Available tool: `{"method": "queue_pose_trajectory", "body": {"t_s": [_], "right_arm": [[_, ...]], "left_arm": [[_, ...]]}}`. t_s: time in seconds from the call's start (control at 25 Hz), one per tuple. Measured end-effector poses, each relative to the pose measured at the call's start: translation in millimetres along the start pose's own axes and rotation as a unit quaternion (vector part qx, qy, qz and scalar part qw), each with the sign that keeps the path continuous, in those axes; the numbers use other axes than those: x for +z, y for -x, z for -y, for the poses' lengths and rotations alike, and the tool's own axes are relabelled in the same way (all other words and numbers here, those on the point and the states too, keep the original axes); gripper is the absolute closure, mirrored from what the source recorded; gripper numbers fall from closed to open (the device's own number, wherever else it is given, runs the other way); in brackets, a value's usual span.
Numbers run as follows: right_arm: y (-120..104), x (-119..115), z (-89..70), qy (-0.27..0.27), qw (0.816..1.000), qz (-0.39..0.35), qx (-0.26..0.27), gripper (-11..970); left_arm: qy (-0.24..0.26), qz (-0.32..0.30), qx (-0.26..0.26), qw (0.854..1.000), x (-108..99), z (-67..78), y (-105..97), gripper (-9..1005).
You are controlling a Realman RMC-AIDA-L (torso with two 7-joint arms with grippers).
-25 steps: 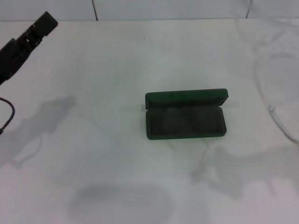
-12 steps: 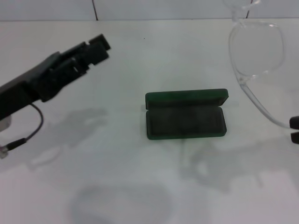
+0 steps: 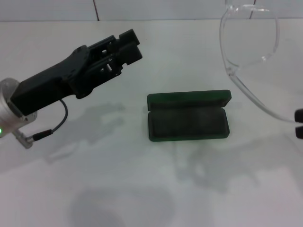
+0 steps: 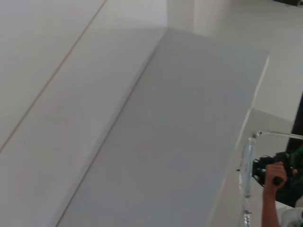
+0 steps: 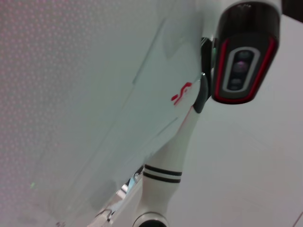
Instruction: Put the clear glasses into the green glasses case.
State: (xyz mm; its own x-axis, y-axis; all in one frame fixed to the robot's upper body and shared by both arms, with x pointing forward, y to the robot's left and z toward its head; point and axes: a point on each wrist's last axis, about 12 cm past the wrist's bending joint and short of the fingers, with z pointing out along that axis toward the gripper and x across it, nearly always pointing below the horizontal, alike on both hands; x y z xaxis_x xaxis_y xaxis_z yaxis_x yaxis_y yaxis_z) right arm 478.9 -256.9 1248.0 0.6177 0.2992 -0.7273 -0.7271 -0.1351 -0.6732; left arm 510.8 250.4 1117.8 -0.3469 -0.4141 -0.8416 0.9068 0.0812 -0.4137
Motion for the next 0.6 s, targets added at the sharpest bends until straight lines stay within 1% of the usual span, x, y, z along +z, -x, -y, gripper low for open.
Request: {"method": "queue_pose_trajectory", "body": {"t_s": [0.24,0.36,0.6], "right_arm": [[-13,4,5.0,-0.004,1.0,0.026,0.006,902],[-15,4,6.4,-0.004,1.0,0.029,0.007,901],[-17,4,7.0,-0.005,0.999,0.031,0.01,898]], "left_arm": [[-0.033,-0.001,0.007,0.999,16,-1.3,6,484],[-0.046,0.001,0.011,0.999,22,-1.2,7,483],[-0.054,0.005,0.019,0.998,29,-2.0,9,483]]}}
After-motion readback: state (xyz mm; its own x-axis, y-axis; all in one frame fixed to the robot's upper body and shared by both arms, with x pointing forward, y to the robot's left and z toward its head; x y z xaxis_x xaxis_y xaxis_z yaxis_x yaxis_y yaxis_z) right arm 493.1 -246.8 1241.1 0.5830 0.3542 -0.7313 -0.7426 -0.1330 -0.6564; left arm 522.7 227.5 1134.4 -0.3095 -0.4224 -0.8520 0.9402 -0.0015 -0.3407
